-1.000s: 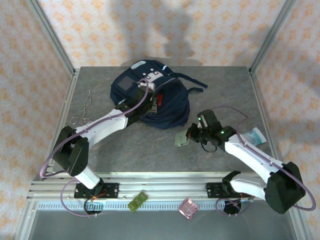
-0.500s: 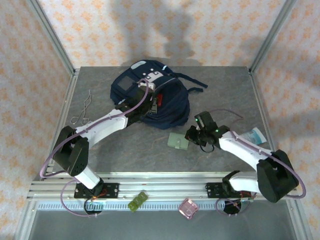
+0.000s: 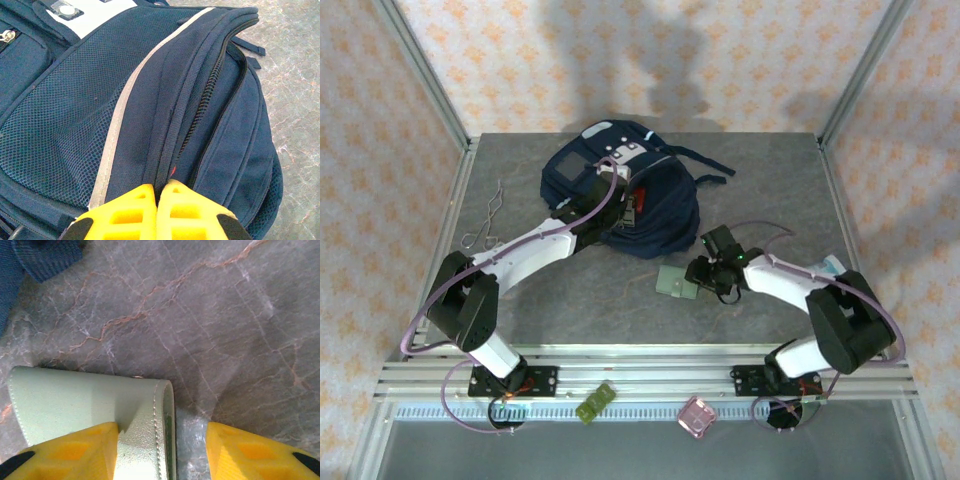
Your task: Pack the student bag
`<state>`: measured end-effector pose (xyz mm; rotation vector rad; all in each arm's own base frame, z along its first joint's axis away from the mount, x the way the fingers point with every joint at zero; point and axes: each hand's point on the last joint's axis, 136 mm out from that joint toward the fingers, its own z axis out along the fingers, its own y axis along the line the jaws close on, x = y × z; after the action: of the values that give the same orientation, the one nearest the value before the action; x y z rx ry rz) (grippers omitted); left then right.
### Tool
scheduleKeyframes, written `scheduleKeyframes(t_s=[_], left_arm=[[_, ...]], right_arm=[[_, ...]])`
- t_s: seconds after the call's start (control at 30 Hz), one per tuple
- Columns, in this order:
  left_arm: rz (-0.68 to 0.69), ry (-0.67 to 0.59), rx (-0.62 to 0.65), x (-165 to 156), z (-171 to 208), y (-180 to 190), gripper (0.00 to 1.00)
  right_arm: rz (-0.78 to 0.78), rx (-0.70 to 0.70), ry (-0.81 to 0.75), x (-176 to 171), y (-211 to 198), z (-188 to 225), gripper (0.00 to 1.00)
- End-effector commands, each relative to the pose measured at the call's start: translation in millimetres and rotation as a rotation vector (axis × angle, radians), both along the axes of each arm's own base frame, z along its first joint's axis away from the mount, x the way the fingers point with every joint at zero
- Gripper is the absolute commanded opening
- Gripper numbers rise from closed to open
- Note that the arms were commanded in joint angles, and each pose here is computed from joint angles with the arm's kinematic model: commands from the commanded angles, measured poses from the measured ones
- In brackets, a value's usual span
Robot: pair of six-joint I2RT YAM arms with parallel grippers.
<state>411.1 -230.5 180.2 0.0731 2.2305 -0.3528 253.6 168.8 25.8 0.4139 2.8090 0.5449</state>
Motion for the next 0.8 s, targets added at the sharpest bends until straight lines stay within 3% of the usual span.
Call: scheduleKeyframes(t_s=[0.0, 0.17, 0.43, 0.5, 0.6, 0.67, 0.77], left_arm=[[-0.019, -0.021, -0.063, 0, 7, -14, 0.0], [-0.016, -0.023, -0.061, -1, 7, -13, 0.0], [-0.015, -0.018, -0.058, -1, 4, -13, 0.0], [-0.012, -0.019, -0.052, 0, 4, -12, 0.0], [-0.008, -0.021, -0.05, -1, 5, -11, 0.0], [-0.008, -0.02, -0.049, -1, 4, -11, 0.0], [-0.009, -0.018, -0.052, 0, 4, -12, 0.0]], right_arm=[[0.005, 0.012, -0.082, 23, 7, 15, 0.49], [0.022, 0.014, -0.085, 28, 12, 16, 0.49], [0.063, -0.074, 0.016, 11, 14, -21, 0.45], [0.069, -0.122, 0.043, 4, 9, -31, 0.36], [0.062, -0.171, 0.082, -6, -1, -43, 0.13], [0.056, -0.173, 0.092, -9, -2, -45, 0.02], [0.051, -0.16, 0.063, -3, 1, -33, 0.0]])
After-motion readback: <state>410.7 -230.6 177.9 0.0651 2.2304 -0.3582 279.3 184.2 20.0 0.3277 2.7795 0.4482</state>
